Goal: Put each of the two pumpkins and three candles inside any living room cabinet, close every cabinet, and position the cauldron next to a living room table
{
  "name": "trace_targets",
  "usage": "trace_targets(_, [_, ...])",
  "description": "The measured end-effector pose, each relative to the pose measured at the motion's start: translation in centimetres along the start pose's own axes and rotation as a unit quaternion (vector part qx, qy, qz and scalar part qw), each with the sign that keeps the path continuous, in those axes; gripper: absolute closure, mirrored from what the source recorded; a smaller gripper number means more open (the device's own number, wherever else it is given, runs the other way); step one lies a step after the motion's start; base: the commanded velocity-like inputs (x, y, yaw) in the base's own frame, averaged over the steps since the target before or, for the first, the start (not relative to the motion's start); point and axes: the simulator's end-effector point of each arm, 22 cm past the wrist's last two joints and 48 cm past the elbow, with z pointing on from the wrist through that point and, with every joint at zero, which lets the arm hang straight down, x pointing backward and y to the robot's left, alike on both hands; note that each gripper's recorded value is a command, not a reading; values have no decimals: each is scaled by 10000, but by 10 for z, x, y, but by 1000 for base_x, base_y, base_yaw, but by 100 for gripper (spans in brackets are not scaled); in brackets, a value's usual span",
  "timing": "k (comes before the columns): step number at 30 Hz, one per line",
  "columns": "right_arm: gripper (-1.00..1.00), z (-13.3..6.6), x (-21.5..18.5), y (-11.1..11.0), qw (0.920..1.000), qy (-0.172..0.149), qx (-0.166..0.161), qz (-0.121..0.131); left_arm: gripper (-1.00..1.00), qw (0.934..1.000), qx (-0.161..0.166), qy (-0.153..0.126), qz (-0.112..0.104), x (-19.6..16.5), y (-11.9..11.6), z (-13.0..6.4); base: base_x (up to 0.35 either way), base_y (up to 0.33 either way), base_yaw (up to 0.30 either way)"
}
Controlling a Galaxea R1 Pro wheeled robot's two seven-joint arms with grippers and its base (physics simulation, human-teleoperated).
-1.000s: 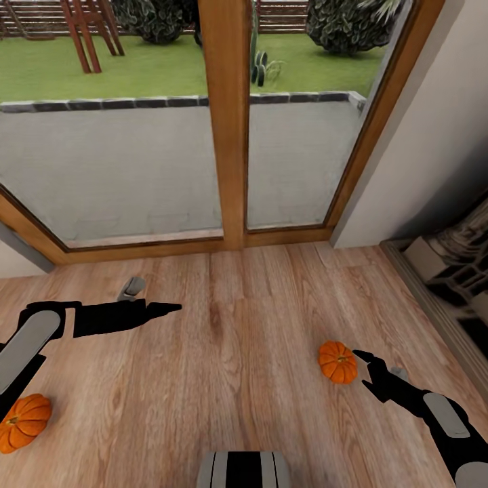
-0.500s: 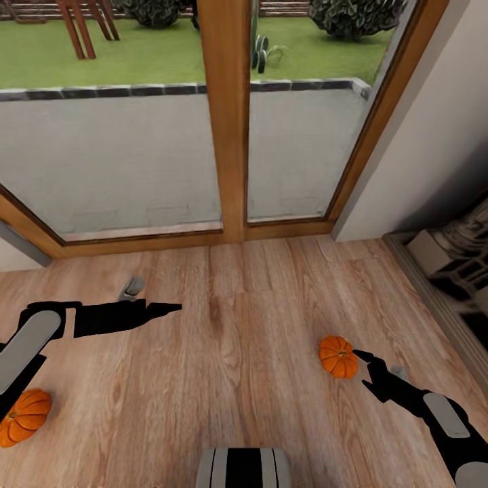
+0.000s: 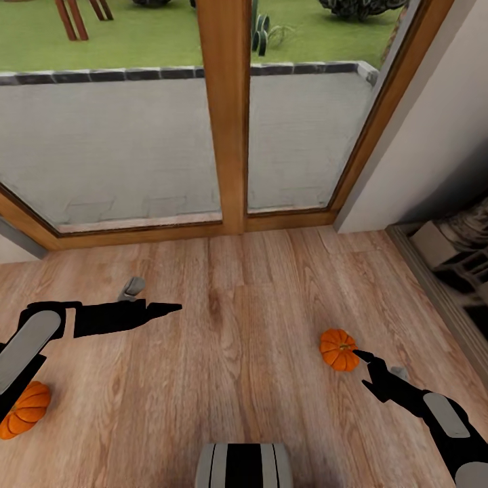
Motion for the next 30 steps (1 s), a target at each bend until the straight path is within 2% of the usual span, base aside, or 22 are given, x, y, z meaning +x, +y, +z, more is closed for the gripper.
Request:
trace_targets(6, [-100, 0, 0, 1, 10000, -4, -10, 10, -100, 10000, 6, 4, 0, 0, 0, 1, 0, 0, 0])
trace_targets(20, [-100, 12, 6, -30, 9996, 78, 249, 92, -100, 9996, -37, 188, -219, 15, 24, 18, 0, 0, 0])
trace_targets(30, [-100, 12, 6, -30, 9996, 75, 247, 92, -100, 9996, -35, 190, -219, 15, 24, 18, 30, 0, 0])
